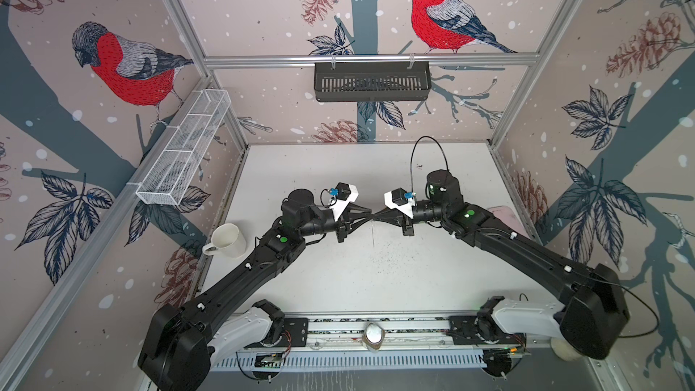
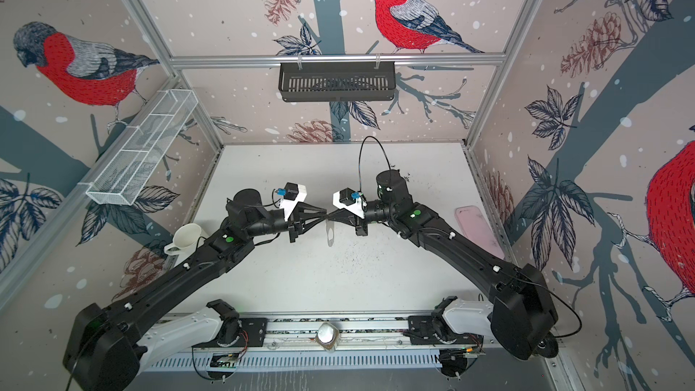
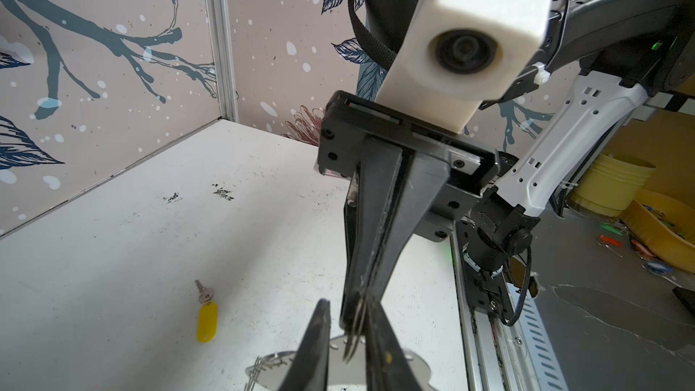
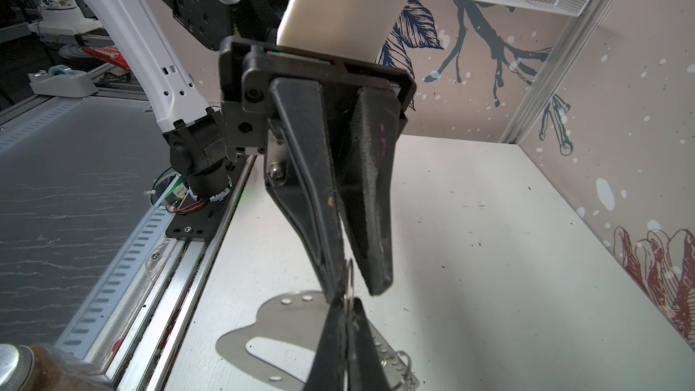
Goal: Put the keys on the keyring
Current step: 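Lift the plate by its ring with the right gripper toward the left gripper, then close the left gripper on the split ring held by the right gripper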
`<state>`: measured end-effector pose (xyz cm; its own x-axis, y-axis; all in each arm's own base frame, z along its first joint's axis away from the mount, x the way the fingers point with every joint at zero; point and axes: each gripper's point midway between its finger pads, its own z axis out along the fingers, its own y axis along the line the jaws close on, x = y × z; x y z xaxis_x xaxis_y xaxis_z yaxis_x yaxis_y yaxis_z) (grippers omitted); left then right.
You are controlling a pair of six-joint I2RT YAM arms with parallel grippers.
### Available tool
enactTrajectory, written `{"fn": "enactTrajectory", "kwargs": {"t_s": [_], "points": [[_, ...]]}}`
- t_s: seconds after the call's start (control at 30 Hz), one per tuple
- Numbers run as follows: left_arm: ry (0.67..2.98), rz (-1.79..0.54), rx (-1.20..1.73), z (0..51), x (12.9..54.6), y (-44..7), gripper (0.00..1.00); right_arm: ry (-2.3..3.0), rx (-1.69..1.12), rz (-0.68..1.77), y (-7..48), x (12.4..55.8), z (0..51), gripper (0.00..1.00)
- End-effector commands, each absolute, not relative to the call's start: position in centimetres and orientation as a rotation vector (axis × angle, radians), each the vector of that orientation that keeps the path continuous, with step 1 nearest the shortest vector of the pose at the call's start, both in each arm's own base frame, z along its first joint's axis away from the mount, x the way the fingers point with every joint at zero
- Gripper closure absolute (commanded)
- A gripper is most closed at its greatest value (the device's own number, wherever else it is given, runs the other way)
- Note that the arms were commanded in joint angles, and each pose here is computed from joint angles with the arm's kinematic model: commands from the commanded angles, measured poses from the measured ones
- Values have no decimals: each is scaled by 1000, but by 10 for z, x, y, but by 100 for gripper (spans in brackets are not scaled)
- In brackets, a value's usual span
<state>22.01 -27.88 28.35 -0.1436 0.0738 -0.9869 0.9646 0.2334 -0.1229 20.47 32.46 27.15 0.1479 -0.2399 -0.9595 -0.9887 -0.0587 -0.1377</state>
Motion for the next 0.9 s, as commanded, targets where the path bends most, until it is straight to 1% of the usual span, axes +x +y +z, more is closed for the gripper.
{"fn": "enactTrajectory", "kwargs": {"t_s": [0.0, 0.23, 0.4, 0.43, 0.5, 0.57, 0.67, 0.87], "points": [[1453, -1076, 1048, 286, 220, -280, 85, 1175, -1492, 1034, 327, 199, 285, 100], [1441, -1076, 1052, 283, 220, -282, 100, 1168, -1489, 1042, 326, 199, 287, 100], [1404, -1065, 1031, 285, 221, -281, 100, 1175, -1472, 1039, 324, 201, 289, 100], [1392, -1064, 1030, 285, 220, -280, 100, 1181, -1459, 1035, 323, 203, 289, 95], [1361, -1061, 1025, 289, 219, -279, 100, 1191, -1439, 1032, 322, 206, 289, 79], [1334, -1052, 1019, 291, 217, -278, 100, 1219, -1414, 1033, 319, 211, 285, 71], [1304, -1047, 1015, 295, 217, -278, 100, 1224, -1368, 1027, 311, 212, 290, 68], [1245, -1058, 1015, 305, 216, -280, 100, 1222, -1298, 1024, 304, 212, 292, 68]]}}
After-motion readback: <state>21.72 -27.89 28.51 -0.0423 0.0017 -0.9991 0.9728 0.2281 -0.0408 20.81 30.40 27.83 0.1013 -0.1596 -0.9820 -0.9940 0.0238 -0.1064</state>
